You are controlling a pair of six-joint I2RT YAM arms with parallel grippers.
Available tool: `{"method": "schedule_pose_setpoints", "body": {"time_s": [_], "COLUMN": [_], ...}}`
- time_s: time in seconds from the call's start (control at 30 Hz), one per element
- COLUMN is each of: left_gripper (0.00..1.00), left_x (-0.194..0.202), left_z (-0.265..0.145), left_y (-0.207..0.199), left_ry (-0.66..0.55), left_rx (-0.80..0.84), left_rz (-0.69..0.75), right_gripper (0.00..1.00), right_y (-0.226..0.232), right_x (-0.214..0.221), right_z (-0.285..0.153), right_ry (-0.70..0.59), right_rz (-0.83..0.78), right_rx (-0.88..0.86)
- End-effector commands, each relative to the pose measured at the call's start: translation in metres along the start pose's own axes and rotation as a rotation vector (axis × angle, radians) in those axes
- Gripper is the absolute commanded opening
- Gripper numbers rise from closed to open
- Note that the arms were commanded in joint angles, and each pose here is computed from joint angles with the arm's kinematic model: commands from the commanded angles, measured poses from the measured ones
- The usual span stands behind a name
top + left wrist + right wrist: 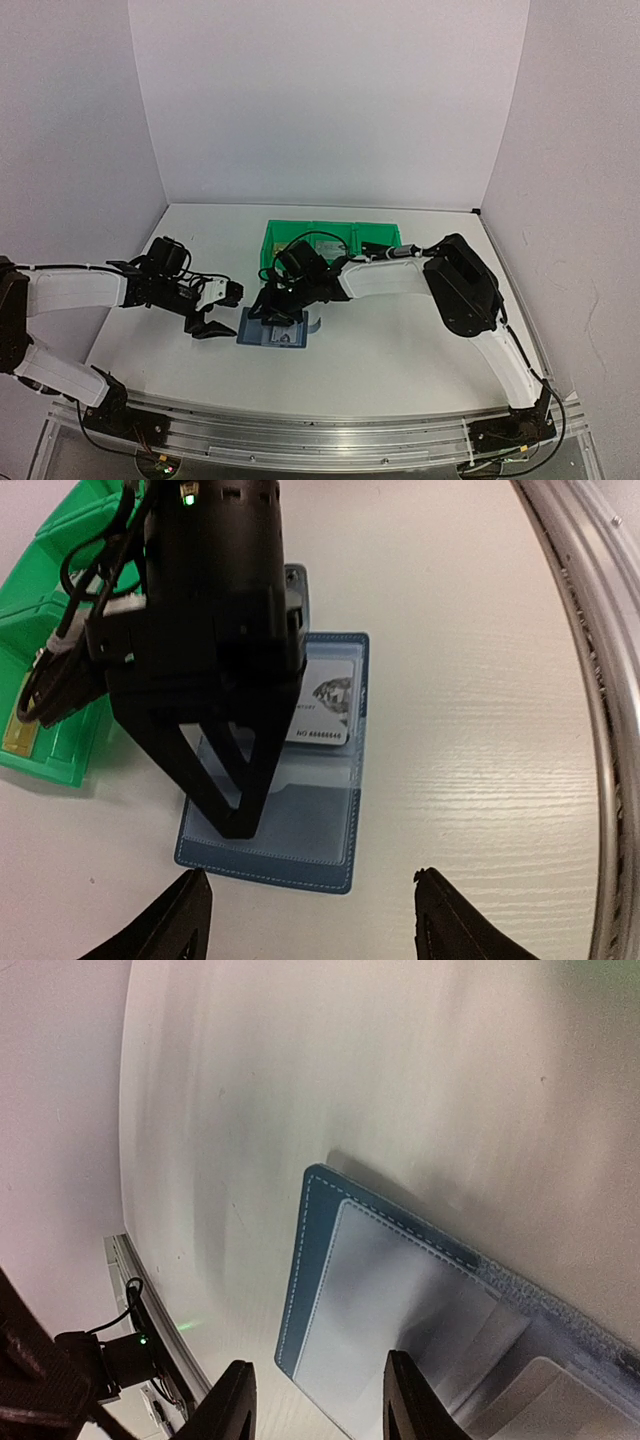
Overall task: Take the credit cards out of the card holder
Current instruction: Remove the credit card from the card holder.
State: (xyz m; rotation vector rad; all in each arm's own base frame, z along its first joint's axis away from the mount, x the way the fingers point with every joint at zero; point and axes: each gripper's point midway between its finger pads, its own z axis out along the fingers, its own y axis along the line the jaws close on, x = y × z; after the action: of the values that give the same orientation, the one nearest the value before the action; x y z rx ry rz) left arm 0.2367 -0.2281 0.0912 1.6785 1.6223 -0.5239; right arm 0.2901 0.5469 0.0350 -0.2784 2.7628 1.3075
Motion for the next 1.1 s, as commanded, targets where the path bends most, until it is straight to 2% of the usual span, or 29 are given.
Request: {"method": "schedule_pose_setpoints", "body": {"time_s": [0.0,0.07,0.2,0.37,0.47,0.57,0.67,0.83,0.97,1.07], "left_gripper": [0.65,0.60,0.55,0.52,0.52,0.50,0.50,0.48,0.40,0.38], "left_x": [-0.051,-0.071,-0.090,-0.100,-0.087,-0.066,-0.056,-0.033,-0.020,-0.007], "left_z": [-0.018,-0.021,-0.017,0.000,0.022,0.042,0.058,0.083,0.098,0.102], "left_y": [0.002,0.003,0.005,0.002,0.002,0.015,0.032,0.044,0.038,0.031], "left_ry": [-0.164,-0.232,-0.286,-0.281,-0.220,-0.149,-0.109,-0.004,0.050,0.097], "left_rx": [0.085,0.149,0.247,0.294,0.319,0.256,0.218,0.249,0.287,0.279], "left_rz": [-0.159,-0.260,-0.467,-0.577,-0.726,-0.878,-1.006,-1.221,-1.324,-1.371], "right_gripper": [0.40,0.40,0.40,0.40,0.40,0.40,0.40,0.36,0.31,0.28], "right_y": [0.026,0.038,0.059,0.028,-0.001,-0.021,-0.035,-0.054,-0.064,-0.071], "right_x": [-0.015,-0.024,-0.044,-0.038,-0.023,-0.011,-0.009,-0.008,-0.005,-0.003], "right_z": [-0.002,-0.015,-0.066,-0.110,-0.112,-0.099,-0.091,-0.079,-0.070,-0.066], "right_ry": [-0.047,-0.092,-0.240,-0.349,-0.338,-0.289,-0.281,-0.266,-0.249,-0.236], "right_rz": [-0.038,-0.061,-0.088,-0.019,0.046,0.077,0.087,0.080,0.078,0.082], "right_rx": [-0.050,-0.054,-0.026,0.098,0.162,0.190,0.224,0.264,0.284,0.294]}}
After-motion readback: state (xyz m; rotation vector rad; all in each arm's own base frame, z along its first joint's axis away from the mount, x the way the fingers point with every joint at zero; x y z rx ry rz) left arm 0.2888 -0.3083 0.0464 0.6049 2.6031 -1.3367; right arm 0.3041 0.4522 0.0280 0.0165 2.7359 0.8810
